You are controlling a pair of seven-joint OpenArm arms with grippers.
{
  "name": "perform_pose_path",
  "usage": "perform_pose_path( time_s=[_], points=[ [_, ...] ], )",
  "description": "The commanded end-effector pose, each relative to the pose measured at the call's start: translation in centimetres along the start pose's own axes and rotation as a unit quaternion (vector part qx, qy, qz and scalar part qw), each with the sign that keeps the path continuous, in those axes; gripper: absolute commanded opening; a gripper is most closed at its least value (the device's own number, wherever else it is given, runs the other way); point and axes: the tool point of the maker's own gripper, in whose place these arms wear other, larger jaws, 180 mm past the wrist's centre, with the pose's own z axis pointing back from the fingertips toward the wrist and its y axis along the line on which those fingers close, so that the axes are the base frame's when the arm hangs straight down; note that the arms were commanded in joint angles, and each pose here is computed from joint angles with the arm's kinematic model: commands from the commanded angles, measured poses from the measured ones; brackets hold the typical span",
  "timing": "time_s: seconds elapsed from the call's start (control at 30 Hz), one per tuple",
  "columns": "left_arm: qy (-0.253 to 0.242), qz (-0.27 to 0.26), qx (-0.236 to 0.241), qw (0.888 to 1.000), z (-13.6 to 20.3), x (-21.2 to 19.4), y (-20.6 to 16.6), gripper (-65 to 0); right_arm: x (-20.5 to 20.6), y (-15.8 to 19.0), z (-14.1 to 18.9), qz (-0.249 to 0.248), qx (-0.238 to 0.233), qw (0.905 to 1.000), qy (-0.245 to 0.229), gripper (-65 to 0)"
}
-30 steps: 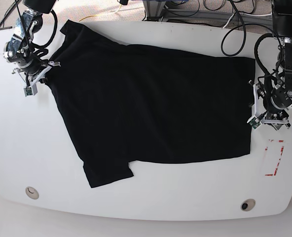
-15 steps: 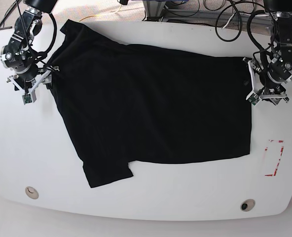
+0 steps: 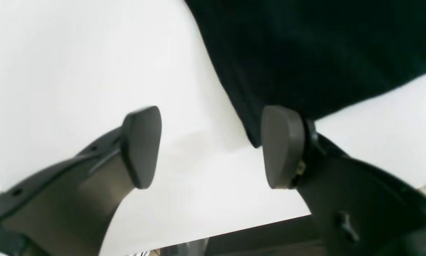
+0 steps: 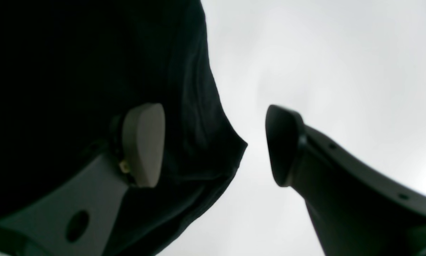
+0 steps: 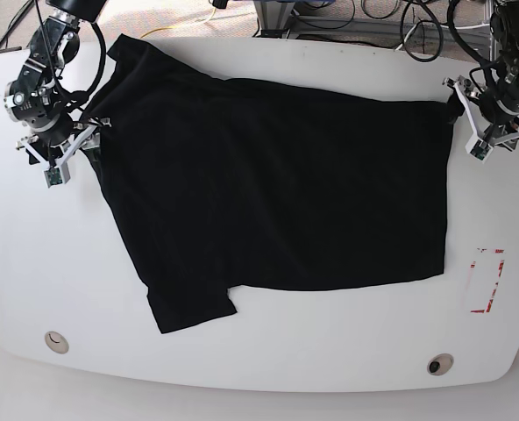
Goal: Layout the t-shirt on the table in an organized manner, then fold the t-shirt properly
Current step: 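Lift the held shirt edges with both grippers toward the robot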
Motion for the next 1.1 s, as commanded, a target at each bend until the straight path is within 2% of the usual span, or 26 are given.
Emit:
perform_pose_path(
  time_s=[0.0, 0.43, 0.7, 0.8, 0.93, 1.07],
  points=[
    [-0.019, -0.006, 0.001, 1.000, 0.3, 1.0, 0.2, -24.2, 1.4, -0.6, 0.5, 0.006, -0.008, 0.9997, -0.023, -21.9],
    [0.018, 0.018, -0.061, 0.998, -2.4, -1.6, -3.7, -24.6, 2.3, -0.5, 1.9, 0.027, -0.019, 0.9987, -0.039, -21.9],
    [0.031, 0.022, -0.078, 0.996, -3.1, -2.4, -4.7, -25.0, 1.1, 0.0, 2.7, 0.036, -0.018, 0.9988, -0.026, -21.9],
    [0.031, 0.023, -0.079, 0.996, -3.1, -2.5, -4.7, -31.8, 0.0, 0.7, 2.8, 0.014, -0.003, 0.9998, -0.016, -21.9],
    [0.032, 0.022, -0.078, 0.996, -3.1, -2.5, -4.7, -46.9, -1.3, -0.2, 3.5, -0.042, -0.003, 0.9990, -0.016, -21.9],
    [0.032, 0.022, -0.078, 0.996, -3.1, -2.5, -4.7, -49.9, -2.5, -0.8, 3.5, -0.081, -0.001, 0.9966, -0.014, -21.9]
  ],
)
